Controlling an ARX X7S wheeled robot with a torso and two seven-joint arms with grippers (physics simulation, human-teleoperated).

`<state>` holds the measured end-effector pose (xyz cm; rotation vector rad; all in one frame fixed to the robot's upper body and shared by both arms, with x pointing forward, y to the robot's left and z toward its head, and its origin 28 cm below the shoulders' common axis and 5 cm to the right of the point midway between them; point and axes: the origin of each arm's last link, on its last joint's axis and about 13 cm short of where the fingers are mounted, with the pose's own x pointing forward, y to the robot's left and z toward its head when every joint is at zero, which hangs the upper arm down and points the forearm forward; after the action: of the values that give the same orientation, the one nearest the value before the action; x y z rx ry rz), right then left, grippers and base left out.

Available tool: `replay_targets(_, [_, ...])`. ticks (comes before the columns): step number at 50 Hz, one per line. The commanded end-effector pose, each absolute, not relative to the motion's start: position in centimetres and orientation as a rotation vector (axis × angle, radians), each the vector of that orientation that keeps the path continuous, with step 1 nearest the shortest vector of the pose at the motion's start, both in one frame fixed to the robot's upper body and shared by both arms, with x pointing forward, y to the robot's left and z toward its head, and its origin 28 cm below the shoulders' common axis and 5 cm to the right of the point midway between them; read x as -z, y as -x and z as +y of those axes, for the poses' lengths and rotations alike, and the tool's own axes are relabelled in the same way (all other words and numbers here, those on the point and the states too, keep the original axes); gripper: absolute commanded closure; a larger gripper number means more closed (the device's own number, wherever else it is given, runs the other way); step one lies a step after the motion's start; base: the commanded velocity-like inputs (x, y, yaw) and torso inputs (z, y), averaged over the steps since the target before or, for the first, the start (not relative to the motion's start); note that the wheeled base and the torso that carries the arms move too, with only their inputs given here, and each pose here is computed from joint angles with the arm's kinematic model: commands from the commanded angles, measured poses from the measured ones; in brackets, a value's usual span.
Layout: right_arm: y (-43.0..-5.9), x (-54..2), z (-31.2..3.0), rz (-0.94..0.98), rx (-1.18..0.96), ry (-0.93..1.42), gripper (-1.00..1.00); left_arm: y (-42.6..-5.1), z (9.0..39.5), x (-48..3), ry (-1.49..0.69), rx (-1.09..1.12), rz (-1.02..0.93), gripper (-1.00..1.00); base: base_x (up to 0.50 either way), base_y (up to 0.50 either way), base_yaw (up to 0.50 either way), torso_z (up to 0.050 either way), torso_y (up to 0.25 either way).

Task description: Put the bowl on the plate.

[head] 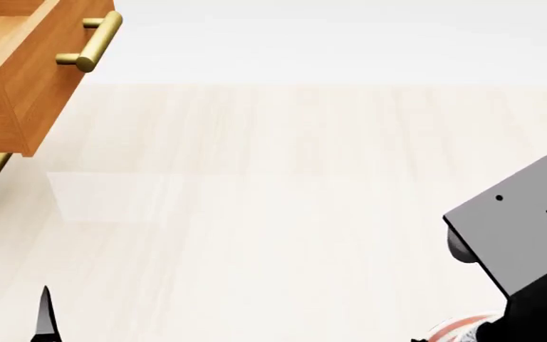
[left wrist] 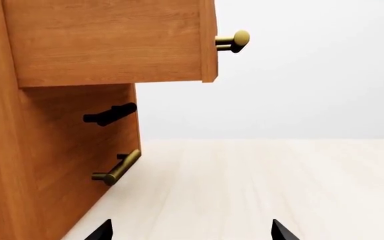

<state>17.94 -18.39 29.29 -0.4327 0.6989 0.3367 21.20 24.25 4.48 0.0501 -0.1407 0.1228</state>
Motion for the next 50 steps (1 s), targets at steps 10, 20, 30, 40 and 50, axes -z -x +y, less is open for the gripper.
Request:
replay_targets(10, [-17.0,-30.8,-18.1,0.598,-0.359,0.422,-1.0,-21.1,24.2,-4.7,-0.052,-0.12,-0.147,-1.0,0.0,0.0,0.0,0.0,0.0])
replay_targets(20, [-16.5,-32.0,-17.6,0.497,-0.396,0.436,-1.0,-21.1,24.1,-4.9,-0.052,-0.114,-0.15,-1.0,0.0,0.0,0.0,0.0,0.0])
replay_targets(30, [-16.7,-32.5,-17.1,0.426,-0.422,0.46,-1.0,-21.0,24.1,-5.0,-0.054,-0.115,-0.152,-1.0,0.0,0.0,0.0,0.0,0.0])
replay_targets(40, [-16.6,-32.5,-16.8,0.386,-0.44,0.477,-1.0,-21.1,24.1,-3.7,-0.054,-0.114,-0.153,-1.0,0.0,0.0,0.0,0.0,0.0])
replay_targets(50, [-16.4,-33.1,-16.4,0.273,-0.463,0.508,-1.0,-21.2,24.1,-2.3,-0.055,-0.114,-0.154,-1.0,0.0,0.0,0.0,0.0,0.0])
